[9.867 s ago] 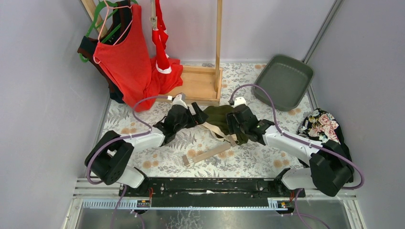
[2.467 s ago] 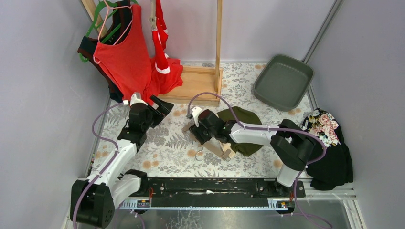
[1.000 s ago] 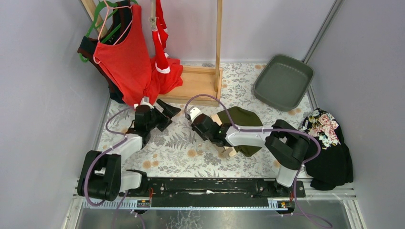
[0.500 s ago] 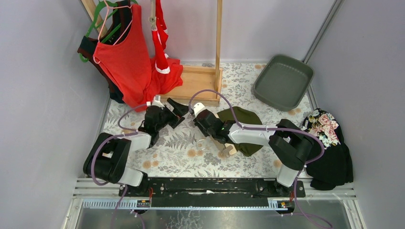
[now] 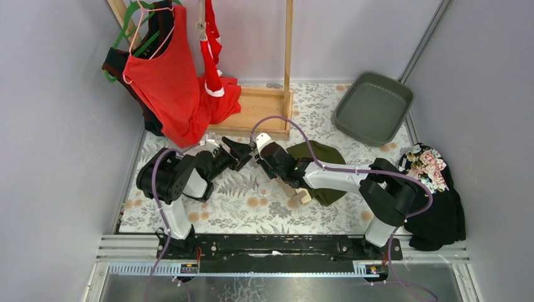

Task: Clip the underwear to the hanger
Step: Open the clamp at the hanger.

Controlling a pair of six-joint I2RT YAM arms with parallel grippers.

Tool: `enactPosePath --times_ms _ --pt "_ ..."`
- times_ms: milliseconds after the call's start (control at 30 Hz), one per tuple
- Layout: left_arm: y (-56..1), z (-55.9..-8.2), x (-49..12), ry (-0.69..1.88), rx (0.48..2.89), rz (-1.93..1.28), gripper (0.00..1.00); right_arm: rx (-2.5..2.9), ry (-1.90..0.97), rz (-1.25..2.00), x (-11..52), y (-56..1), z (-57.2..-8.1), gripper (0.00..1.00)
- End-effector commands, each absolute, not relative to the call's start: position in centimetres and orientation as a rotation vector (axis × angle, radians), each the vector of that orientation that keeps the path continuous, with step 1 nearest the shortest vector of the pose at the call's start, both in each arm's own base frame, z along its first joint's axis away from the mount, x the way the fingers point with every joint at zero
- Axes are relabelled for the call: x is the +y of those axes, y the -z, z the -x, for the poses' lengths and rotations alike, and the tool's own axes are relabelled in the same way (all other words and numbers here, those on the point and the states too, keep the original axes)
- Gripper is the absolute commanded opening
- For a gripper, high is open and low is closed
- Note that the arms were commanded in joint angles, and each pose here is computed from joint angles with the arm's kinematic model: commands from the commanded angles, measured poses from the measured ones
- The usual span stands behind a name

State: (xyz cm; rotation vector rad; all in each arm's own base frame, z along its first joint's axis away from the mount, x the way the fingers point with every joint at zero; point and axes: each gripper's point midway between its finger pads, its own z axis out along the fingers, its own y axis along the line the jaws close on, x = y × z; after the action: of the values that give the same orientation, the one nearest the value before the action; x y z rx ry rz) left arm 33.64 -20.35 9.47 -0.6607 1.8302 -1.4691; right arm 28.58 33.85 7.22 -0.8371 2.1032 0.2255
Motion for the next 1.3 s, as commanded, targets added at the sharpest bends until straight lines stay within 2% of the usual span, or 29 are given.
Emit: enactPosePath --times_ms 0,500,667,933,1000,1067,1267 --pt "-13.4 -33.3 -21.2 1.593 1.656 0.522 0.8 2.021 -0.306 0.768 35.1 -11.0 -29.6 0.22" --pt "-13.8 -33.7 -21.7 1.577 1.643 0.474 0.81 2.022 -0.328 0.778 35.4 -11.2 -29.4 0.21" --pt "-13.8 -33.8 -22.0 1.583 1.643 0.47 0.75 2.026 -0.326 0.779 35.4 -11.1 -29.3 0.21" --pt "-13.3 -34.0 -22.5 1.592 1.659 0.459 0.46 2.027 -0.321 0.779 35.3 -11.0 -29.3 0.21" --pt "-13.3 -34.0 -22.5 1.593 1.66 0.456 0.3 2.028 -0.321 0.777 35.3 -11.0 -29.4 0.21" --pt "-13.3 -34.0 -22.5 1.591 1.66 0.459 0.01 2.028 -0.319 0.777 35.3 -11.0 -29.3 0.21" --pt "-13.1 -34.1 -22.6 1.592 1.666 0.462 0.0 2.009 -0.316 0.75 35.0 -12.3 -29.6 0.24"
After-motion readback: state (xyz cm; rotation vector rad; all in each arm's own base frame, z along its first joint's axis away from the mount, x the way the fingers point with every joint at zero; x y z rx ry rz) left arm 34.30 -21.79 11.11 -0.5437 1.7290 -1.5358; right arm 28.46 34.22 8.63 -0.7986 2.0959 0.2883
